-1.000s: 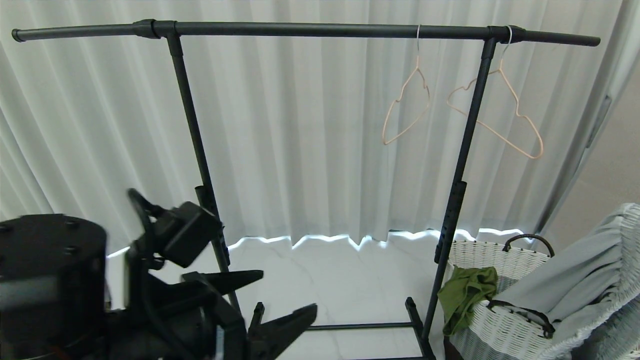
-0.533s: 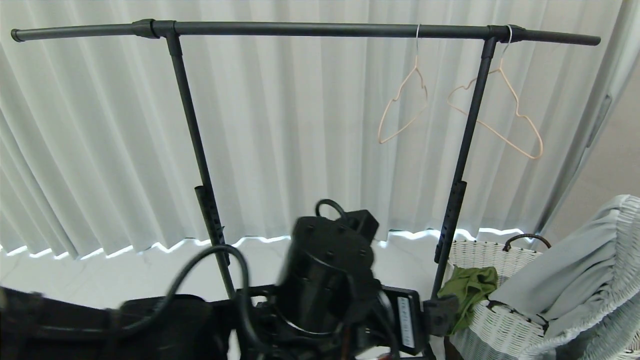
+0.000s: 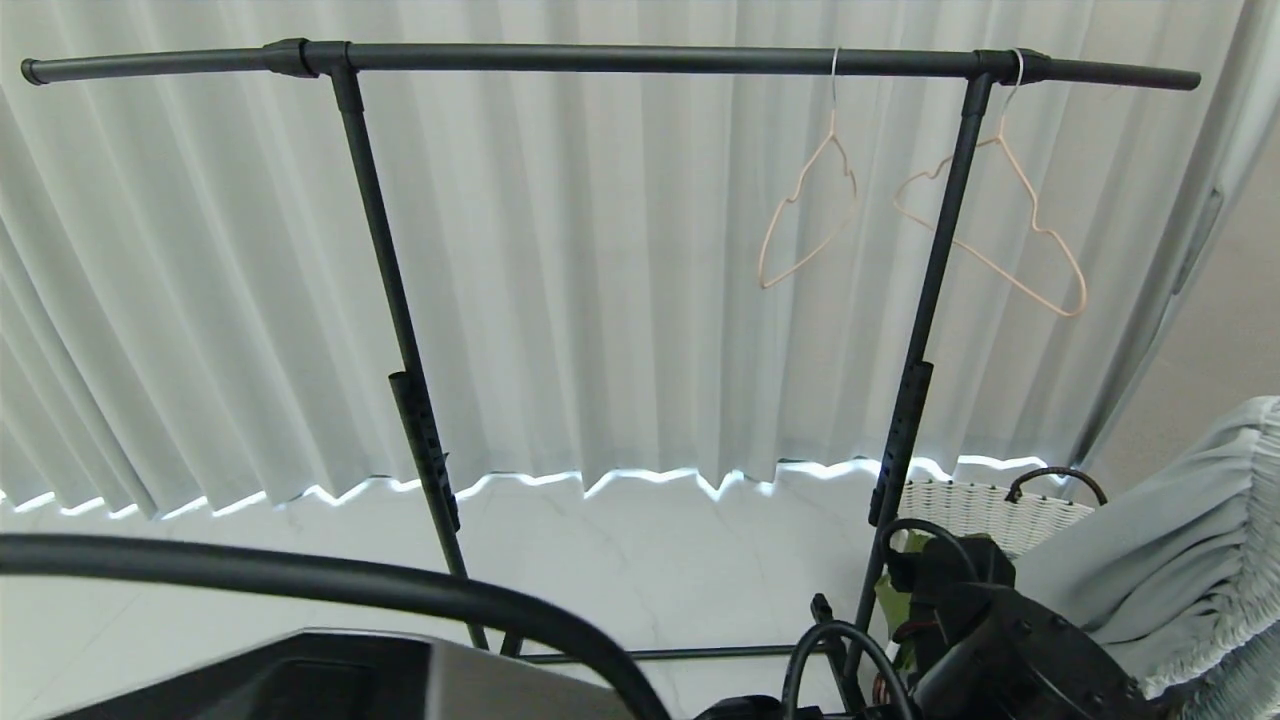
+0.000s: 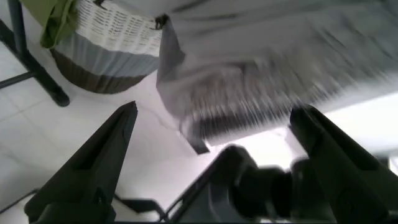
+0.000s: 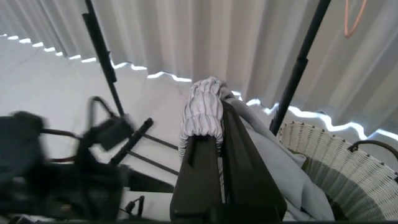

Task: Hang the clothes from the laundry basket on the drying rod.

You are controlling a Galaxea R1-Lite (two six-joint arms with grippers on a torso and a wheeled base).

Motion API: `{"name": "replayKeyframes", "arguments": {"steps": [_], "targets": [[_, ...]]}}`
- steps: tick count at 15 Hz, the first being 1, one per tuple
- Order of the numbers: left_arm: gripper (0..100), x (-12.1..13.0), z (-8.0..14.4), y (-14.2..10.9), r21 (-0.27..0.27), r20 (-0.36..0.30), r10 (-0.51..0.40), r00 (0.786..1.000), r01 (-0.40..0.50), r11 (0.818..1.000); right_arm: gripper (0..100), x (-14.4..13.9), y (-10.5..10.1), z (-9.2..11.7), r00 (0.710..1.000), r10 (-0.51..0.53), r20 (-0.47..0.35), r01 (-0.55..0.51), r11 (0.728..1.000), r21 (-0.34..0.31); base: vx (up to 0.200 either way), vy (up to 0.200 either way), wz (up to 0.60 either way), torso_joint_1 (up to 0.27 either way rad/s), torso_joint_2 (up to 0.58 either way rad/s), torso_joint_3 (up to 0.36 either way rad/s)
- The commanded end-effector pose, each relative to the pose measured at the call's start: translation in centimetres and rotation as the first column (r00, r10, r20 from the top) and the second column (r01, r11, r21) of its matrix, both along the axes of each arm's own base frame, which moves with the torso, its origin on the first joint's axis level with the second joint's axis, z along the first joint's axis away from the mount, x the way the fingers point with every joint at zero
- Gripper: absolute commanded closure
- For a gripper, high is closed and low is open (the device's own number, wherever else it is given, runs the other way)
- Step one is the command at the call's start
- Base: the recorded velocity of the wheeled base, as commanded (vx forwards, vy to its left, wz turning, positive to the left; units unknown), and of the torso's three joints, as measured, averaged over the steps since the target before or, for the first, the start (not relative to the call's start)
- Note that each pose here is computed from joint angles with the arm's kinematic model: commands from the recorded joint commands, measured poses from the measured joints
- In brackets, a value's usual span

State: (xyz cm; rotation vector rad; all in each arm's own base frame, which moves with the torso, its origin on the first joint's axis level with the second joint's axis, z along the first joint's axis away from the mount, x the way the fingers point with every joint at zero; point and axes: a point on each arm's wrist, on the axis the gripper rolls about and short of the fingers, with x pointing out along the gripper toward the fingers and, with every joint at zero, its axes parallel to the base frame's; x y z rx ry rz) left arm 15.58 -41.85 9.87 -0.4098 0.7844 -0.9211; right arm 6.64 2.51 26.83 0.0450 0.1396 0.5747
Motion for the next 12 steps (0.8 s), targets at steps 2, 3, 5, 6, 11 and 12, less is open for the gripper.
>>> {"name": "replayKeyframes", "arguments": {"steps": [2, 3, 5, 6, 11, 12], "targets": [[0, 2.2, -3.9, -1.4, 0.048, -0.017, 0.043, 0.999, -0.042, 0.998, 100, -0.4, 0.1, 0.1, 1.000, 0.025, 0.011, -0.025, 1.000, 0.003, 0.000, 0.000, 0.00, 0.000, 0.00, 0.000], [0, 2.5, -5.1, -1.5, 0.075, -0.017, 0.060, 0.998, -0.059, 0.995, 100, -0.4, 0.1, 0.1, 1.000, 0.027, 0.011, -0.027, 1.000, 0.005, 0.000, 0.000, 0.00, 0.000, 0.00, 0.000], [0, 2.9, -6.7, -1.1, 0.119, -0.020, 0.085, 0.996, -0.082, 0.990, 100, -0.4, 0.1, 0.1, 1.000, 0.027, 0.011, -0.027, 1.000, 0.005, 0.000, 0.000, 0.00, 0.000, 0.00, 0.000], [0, 2.8, -7.0, -1.0, 0.129, -0.023, 0.089, 0.996, -0.085, 0.988, 100, -0.4, 0.1, 0.1, 1.000, 0.026, 0.010, -0.026, 1.000, 0.006, 0.000, 0.000, 0.00, 0.000, 0.00, 0.000], [100, 2.4, -4.1, -0.1, 0.087, 0.006, 0.161, 0.987, -0.161, 0.983, 100, -0.3, 0.1, 0.0, 1.000, 0.015, 0.002, -0.015, 1.000, 0.015, 0.000, 0.000, 0.00, 0.000, 0.00, 0.000], [100, 2.1, -3.0, 0.5, 0.076, 0.025, 0.196, 0.980, -0.198, 0.977, 100, -0.2, 0.1, 0.0, 1.000, 0.012, -0.001, -0.012, 1.000, 0.014, 0.000, 0.000, 0.00, 0.000, 0.00, 0.000]]}}
